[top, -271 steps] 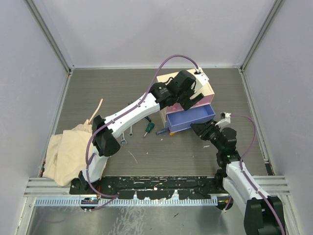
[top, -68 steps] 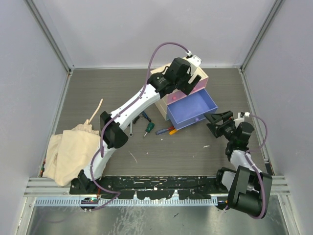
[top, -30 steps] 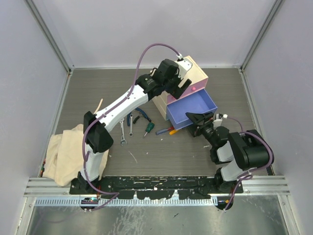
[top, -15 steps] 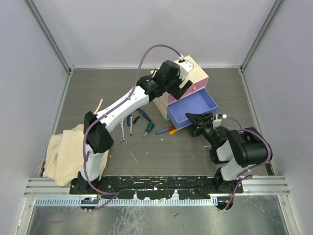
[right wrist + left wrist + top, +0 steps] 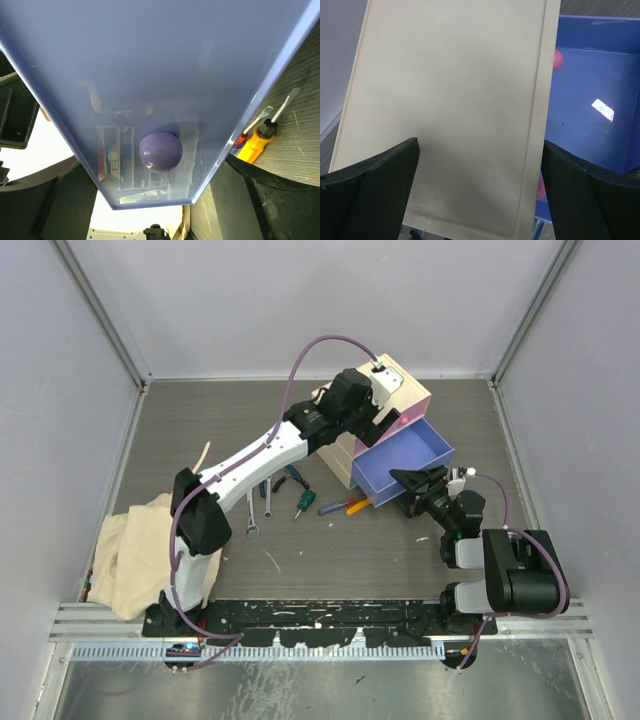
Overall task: Sort the tools into containers
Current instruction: Open the drawer in the storage box.
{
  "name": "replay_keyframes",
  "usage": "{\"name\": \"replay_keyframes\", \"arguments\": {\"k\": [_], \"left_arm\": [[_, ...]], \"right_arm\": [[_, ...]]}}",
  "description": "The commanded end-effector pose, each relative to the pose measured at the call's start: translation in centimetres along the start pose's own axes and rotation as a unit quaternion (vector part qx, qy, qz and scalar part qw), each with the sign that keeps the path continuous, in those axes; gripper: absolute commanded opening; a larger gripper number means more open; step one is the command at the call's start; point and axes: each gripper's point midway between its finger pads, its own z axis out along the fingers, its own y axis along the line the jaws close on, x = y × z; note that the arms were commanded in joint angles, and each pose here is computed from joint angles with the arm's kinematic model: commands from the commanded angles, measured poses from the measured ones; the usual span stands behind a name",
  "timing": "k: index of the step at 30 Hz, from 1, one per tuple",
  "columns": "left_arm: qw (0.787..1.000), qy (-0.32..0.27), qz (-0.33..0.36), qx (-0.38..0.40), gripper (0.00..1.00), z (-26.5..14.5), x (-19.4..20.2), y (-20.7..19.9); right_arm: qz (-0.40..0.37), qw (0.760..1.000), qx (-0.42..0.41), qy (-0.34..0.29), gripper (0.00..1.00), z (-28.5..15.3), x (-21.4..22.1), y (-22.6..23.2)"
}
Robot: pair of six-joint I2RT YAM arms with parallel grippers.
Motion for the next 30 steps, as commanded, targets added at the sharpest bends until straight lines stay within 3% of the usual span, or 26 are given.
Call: {"name": "replay_keyframes", "arguments": {"k": [1, 9, 30], "left_arm": [[0.993, 0.113, 0.024, -0.037, 0.99, -1.2, 6.7, 3.0], [0.995, 0.083, 0.046, -0.030, 0.99, -3.3, 4.6, 3.5], [0.992, 0.115, 0.043, -0.039, 0.92, -2.9, 7.3, 5.1]], "right_arm": [[-0.058, 0.998, -0.031, -0.001, 0.60, 0.0, -0.9, 1.5], [-0.048, 0.998, -0.029, 0.008, 0.58, 0.0, -0.7, 0.9], [-0.048, 0.999, -0.003, -0.002, 0.55, -1.8, -3.0, -0.5]]}}
